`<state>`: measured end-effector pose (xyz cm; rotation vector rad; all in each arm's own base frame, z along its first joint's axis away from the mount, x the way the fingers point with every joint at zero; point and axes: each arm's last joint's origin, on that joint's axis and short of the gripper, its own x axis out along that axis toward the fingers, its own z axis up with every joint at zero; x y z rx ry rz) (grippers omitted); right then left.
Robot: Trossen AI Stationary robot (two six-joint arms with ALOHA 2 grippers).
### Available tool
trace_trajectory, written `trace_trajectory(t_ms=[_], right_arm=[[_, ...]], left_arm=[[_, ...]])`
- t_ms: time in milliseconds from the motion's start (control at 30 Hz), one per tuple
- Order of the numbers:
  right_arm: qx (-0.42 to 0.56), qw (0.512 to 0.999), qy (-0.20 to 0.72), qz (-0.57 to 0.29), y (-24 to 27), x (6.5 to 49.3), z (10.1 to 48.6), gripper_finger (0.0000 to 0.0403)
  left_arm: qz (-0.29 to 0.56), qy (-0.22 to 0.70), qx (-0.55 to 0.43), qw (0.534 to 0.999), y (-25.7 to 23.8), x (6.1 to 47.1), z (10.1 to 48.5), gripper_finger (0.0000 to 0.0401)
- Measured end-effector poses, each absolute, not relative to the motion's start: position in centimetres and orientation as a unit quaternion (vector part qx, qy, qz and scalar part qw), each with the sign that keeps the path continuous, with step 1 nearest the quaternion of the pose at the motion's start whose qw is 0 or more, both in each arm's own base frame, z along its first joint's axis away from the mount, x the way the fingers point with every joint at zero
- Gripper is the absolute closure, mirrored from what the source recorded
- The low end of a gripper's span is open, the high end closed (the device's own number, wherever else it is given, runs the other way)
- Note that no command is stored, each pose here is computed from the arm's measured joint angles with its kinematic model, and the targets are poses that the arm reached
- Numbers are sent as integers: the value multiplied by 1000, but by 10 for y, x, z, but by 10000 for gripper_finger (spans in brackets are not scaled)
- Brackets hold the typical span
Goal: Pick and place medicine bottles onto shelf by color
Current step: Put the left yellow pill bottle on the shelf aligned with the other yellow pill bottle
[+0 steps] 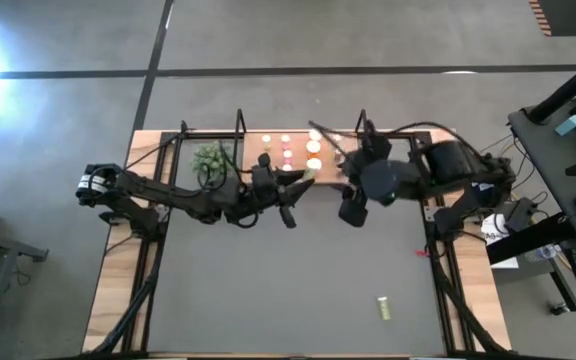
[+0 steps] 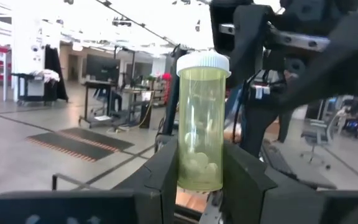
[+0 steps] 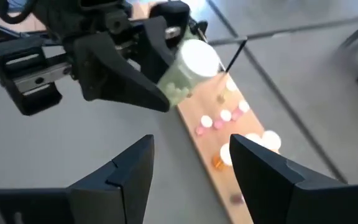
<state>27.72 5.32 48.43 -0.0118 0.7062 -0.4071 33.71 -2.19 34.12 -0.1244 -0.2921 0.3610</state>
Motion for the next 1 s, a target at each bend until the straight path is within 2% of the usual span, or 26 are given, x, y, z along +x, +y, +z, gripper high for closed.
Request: trace_trajectory(t_ms=[167,367,467,667,800,900,1000], right_arm=[[-69,909,343,-228,65,286,469,202],[-129,865,415,-252,45,281,449,202],[-105,852,428,-283,17,267,451,202],[33,852,440,-282,-41,228,453,202],[101,882,389,-248,-58,216,438,202],[101,924,305,-206,-58,223,423,202],[108,963,211,-128,-55,238,406,202]], left_arm=[[176,-176,-69,966,-22,335,347,314],[175,-189,-73,964,-21,332,352,314],[174,-193,-76,963,-22,330,354,314],[167,-197,-80,963,-24,328,357,314],[164,-197,-81,963,-27,327,357,314],[161,-196,-81,964,-28,327,357,314],[160,-196,-81,964,-29,327,357,314]])
